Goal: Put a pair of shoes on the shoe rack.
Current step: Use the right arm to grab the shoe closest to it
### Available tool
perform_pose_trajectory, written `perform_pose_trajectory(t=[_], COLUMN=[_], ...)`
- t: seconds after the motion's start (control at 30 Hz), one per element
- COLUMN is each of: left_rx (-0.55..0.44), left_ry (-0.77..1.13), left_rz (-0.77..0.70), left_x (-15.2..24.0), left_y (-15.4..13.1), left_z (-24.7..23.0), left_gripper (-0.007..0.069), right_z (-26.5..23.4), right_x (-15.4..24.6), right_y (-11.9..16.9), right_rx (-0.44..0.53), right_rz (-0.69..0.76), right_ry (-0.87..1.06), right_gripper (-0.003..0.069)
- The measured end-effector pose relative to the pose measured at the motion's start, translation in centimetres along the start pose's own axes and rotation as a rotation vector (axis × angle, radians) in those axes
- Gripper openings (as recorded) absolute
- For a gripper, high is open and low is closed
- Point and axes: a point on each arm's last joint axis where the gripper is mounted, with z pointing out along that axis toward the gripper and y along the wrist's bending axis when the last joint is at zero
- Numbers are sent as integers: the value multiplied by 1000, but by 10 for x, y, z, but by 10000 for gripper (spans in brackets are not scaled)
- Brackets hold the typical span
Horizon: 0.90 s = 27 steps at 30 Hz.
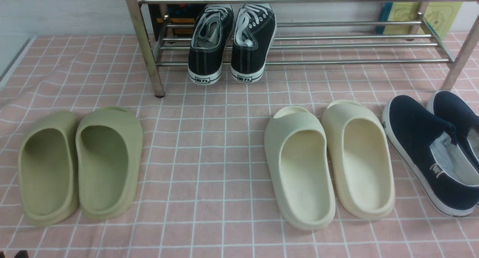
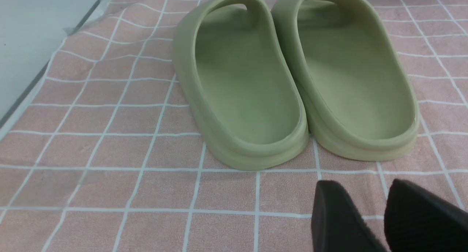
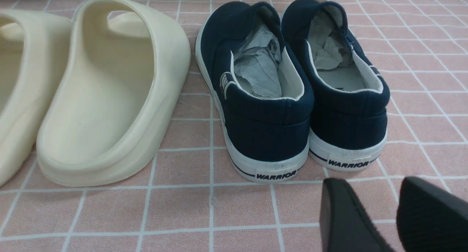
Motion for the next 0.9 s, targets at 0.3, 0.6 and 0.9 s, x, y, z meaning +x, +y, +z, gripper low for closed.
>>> perform_pose_trajectory(t=[0.3,0.6,0.9], left_rx=[0,0,0], left_ry=[0,0,0], left_rz=[0,0,0], left_x=[0,0,0], left_y=[0,0,0], left_z=[0,0,0], left_gripper=[239,239,239], right_z=[0,0,0], right_x=[0,0,0], right_y=[0,0,0], right_rx=[0,0,3], right_rz=[0,0,-8], right_ry=[0,0,0], right_gripper=[240,240,240])
